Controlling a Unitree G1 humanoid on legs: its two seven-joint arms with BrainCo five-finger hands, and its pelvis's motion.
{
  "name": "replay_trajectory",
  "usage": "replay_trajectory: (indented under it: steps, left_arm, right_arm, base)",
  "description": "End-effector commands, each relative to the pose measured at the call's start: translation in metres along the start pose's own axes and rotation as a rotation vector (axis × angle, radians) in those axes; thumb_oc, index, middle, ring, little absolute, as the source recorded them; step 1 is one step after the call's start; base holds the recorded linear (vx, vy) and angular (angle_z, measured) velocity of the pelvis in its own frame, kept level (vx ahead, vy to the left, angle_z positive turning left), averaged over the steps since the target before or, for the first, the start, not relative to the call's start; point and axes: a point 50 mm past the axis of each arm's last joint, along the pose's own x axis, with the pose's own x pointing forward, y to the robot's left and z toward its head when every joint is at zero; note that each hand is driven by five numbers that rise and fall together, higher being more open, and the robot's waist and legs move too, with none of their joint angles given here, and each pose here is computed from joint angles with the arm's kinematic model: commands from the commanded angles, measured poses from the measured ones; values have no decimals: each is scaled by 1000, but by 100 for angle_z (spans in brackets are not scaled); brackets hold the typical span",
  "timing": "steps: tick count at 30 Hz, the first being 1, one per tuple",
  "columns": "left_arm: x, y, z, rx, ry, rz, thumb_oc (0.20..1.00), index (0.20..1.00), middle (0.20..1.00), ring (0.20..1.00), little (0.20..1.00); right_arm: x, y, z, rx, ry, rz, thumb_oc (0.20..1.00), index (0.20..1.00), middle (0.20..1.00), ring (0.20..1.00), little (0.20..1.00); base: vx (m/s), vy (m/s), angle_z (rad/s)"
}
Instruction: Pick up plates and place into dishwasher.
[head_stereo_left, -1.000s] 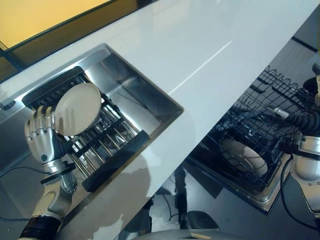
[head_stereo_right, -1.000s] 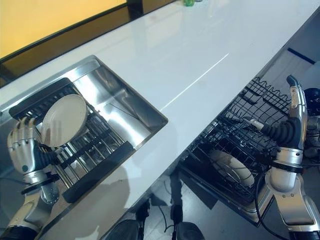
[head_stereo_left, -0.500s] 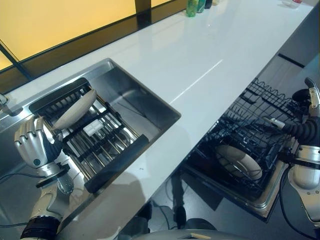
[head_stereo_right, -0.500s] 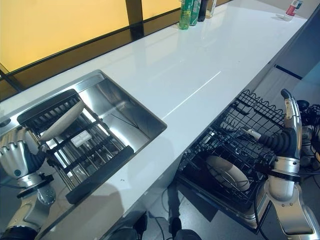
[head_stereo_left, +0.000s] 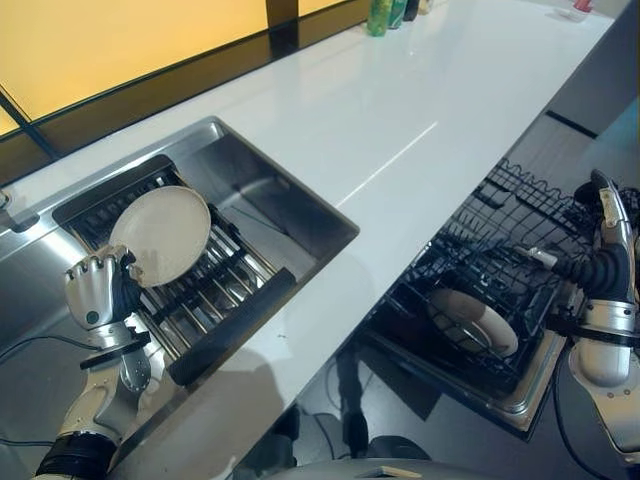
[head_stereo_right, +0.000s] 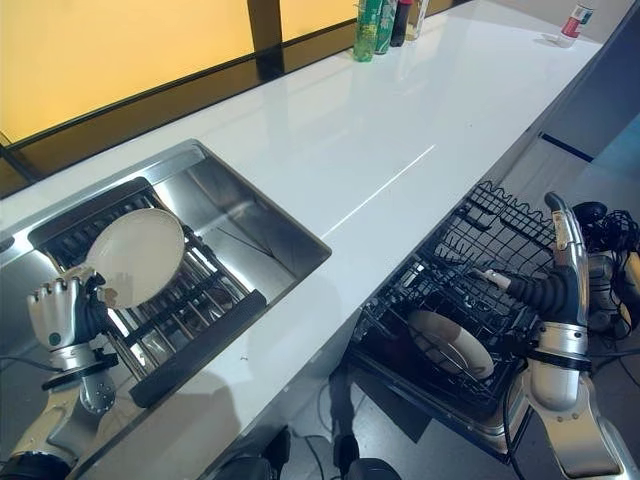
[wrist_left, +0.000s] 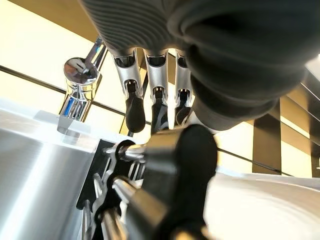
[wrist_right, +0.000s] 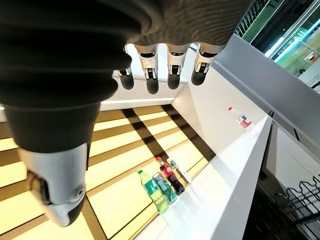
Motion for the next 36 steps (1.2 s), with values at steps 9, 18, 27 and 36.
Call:
replay_trajectory:
  steps: [9,18,27,36]
  left_arm:
    - [-16,-7,2,-14,-41,-97,1000,1000,1000,1000,1000]
    - [-25,-21,20,-24,-218,-405,1000,1000,1000,1000,1000]
    - [-28,-19,28,-66,-282,-558,1000,1000,1000,1000,1000]
    - [-35,-27,35,-69,-323,-652,1000,1000,1000,1000,1000]
  right_arm:
    - [6,-1,15,51,-84,-51,1000,1000,1000,1000,1000]
    - [11,-4,18,37,-104,-39,1000,1000,1000,1000,1000]
    - [18,-14,22,9,-132,-16,1000,1000,1000,1000,1000]
    - [22,-14,23,-1,-130,-17,1000,1000,1000,1000,1000]
  base:
    - [0,0,0]
    - [-1,15,0]
    - [12,61,1]
    - [0,0,0]
